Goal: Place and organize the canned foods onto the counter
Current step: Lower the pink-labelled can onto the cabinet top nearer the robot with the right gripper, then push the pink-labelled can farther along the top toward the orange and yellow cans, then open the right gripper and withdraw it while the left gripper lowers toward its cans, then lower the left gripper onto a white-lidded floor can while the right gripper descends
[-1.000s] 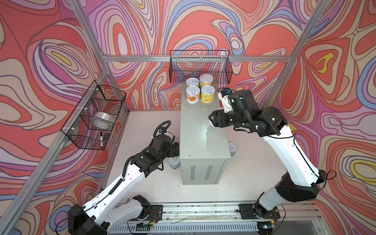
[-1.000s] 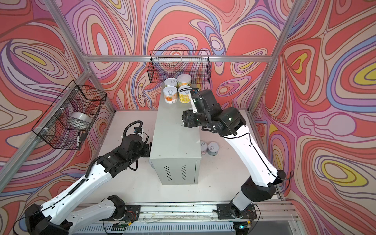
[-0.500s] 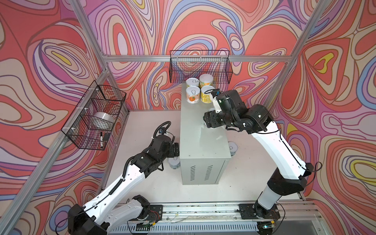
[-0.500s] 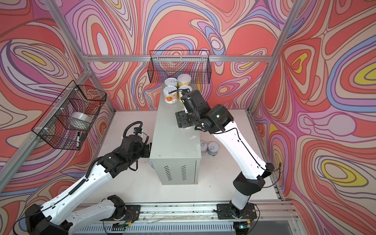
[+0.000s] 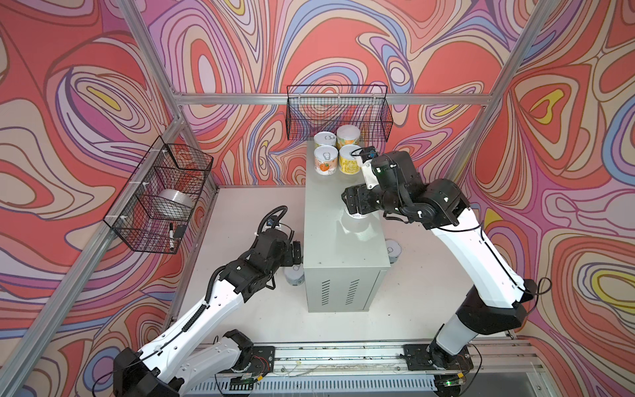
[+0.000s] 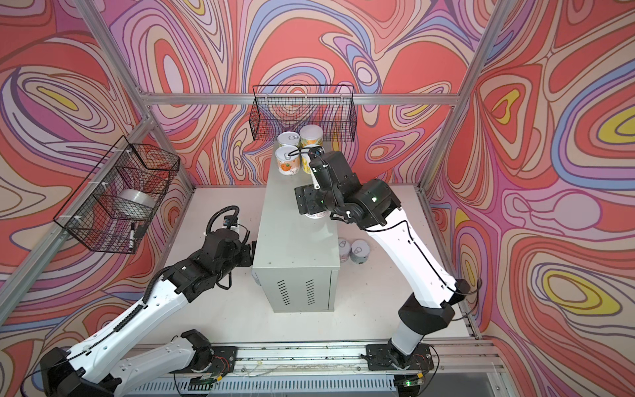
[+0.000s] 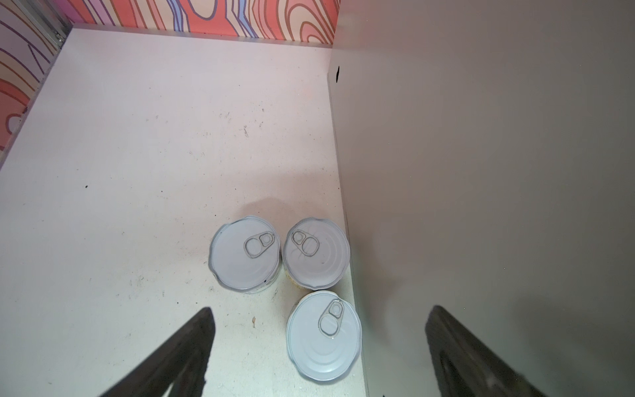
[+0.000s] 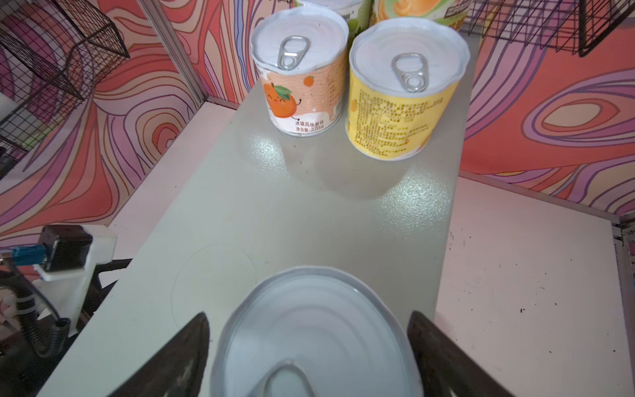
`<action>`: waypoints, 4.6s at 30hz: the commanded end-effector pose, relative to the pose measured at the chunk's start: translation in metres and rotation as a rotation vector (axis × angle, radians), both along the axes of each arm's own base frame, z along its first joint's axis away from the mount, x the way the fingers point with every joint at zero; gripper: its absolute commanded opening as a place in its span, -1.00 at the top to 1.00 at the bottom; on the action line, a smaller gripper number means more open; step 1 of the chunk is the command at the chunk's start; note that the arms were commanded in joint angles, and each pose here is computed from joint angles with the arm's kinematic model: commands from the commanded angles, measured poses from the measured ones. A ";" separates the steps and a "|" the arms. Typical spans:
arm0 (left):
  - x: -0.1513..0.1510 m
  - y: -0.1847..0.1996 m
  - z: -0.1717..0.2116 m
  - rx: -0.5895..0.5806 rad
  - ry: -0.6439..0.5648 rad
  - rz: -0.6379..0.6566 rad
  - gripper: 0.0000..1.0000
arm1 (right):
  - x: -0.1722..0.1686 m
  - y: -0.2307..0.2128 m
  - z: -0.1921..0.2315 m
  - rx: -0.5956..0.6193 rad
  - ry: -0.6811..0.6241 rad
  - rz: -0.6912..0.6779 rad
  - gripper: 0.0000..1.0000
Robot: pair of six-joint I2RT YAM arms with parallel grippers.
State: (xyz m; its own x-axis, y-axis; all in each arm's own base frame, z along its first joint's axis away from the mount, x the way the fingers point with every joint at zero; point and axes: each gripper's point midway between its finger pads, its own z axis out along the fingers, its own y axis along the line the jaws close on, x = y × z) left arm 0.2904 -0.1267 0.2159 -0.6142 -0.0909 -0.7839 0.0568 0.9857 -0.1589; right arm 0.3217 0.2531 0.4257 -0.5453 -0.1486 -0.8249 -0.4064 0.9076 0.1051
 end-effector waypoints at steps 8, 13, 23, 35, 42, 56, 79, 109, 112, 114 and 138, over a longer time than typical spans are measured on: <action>-0.004 0.004 0.004 -0.008 -0.020 0.008 -0.92 | -0.040 -0.024 0.018 0.120 -0.059 0.034 -0.52; -0.005 0.003 0.009 -0.022 -0.027 -0.005 -0.92 | -0.051 -0.028 -0.002 0.163 -0.031 0.040 -0.27; -0.003 -0.003 0.007 -0.023 -0.015 -0.027 -0.91 | -0.047 -0.026 -0.026 0.153 -0.027 0.033 -0.30; -0.001 -0.005 -0.001 -0.012 0.016 -0.034 -0.89 | -0.017 -0.016 -0.034 0.105 -0.095 0.007 -0.32; -0.001 -0.003 -0.003 -0.007 0.015 -0.031 -0.89 | 0.006 -0.017 -0.035 0.110 -0.131 -0.031 -0.29; -0.002 0.000 -0.011 0.014 0.029 -0.030 -0.87 | 0.048 -0.012 -0.041 0.111 -0.166 -0.062 -0.24; -0.001 0.006 -0.010 0.016 0.028 -0.013 -0.87 | 0.071 -0.011 -0.043 0.141 -0.168 -0.056 -0.16; -0.020 0.019 -0.037 0.064 0.170 0.014 -0.98 | -0.009 -0.065 -0.022 0.265 -0.074 -0.121 -0.50; -0.030 0.014 -0.050 0.051 0.225 -0.019 -0.98 | -0.016 -0.080 -0.043 0.214 -0.019 -0.183 -0.60; -0.034 0.010 -0.060 0.043 0.252 -0.040 -1.00 | -0.017 -0.089 -0.059 0.174 0.007 -0.224 -0.66; -0.029 -0.025 -0.125 -0.101 0.389 -0.070 -0.95 | -0.016 -0.076 -0.074 0.286 0.073 -0.161 -0.72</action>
State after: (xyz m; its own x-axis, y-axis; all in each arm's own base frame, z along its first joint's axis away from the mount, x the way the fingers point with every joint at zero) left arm 0.2546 -0.1501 0.0947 -0.8763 -0.0794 -0.4751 0.0577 0.9619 -0.2672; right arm 0.3162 0.1800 0.3558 -0.5541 0.2209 -0.8026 -0.2395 0.8811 0.4078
